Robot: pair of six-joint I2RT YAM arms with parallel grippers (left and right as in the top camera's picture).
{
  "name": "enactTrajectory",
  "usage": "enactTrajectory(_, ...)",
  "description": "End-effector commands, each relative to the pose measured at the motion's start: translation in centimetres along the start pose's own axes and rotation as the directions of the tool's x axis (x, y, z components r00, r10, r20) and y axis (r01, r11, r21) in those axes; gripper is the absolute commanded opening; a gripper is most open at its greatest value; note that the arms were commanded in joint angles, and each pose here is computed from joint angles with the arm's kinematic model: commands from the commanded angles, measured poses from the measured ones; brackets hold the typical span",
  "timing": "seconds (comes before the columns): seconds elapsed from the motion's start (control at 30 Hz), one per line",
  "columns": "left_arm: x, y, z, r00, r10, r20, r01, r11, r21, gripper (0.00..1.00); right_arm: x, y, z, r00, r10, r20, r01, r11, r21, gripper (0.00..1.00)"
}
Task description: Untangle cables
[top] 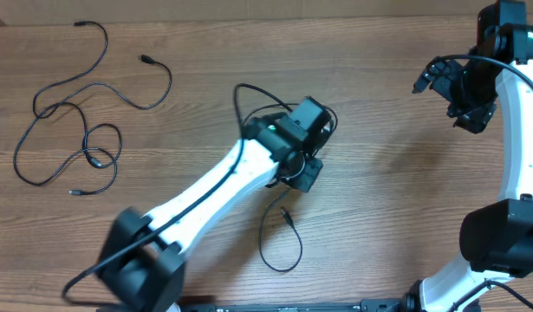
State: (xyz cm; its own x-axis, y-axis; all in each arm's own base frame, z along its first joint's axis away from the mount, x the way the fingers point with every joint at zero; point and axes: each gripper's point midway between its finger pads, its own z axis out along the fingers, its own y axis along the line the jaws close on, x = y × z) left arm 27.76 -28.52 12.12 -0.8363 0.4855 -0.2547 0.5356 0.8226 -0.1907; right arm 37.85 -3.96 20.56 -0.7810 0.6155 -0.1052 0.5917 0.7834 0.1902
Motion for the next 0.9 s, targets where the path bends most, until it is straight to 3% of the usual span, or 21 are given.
enactTrajectory(0.0,-0.4,-1.8,-3.1,0.998,-0.001,0.061,-0.006,0.993,0.116,0.04,-0.1,-0.1,-0.6,1.000,0.004,0.018,-0.004,1.000,-0.002,1.00)
enactTrajectory(0.33,0.2,-1.7,-6.8,0.994,-0.009,0.111,-0.006,0.991,0.133,0.04,-0.1,-0.1,-0.5,1.000,0.004,0.018,-0.004,1.000,-0.002,1.00)
enactTrajectory(0.5,0.4,-1.8,-6.8,0.994,-0.014,0.104,0.000,0.991,0.137,0.04,-3.0,2.0,-0.9,0.991,0.021,0.133,-0.009,0.996,-0.094,1.00)
enactTrajectory(0.63,0.3,-2.6,-6.9,0.994,-0.008,0.105,-0.012,0.983,0.184,0.04,-0.4,3.8,-1.0,1.000,0.013,-0.001,-0.013,0.978,-0.209,1.00)
enactTrajectory(0.73,-0.2,-3.3,-7.1,0.992,0.004,0.125,-0.032,0.975,0.221,0.04,1.7,6.8,-1.6,0.993,-0.088,-0.075,0.055,0.933,-0.357,1.00)
enactTrajectory(0.87,-0.4,-3.4,-7.1,0.988,0.050,0.143,-0.081,0.973,0.216,0.04,4.6,8.4,-1.4,0.973,-0.194,-0.121,0.137,0.918,-0.372,1.00)
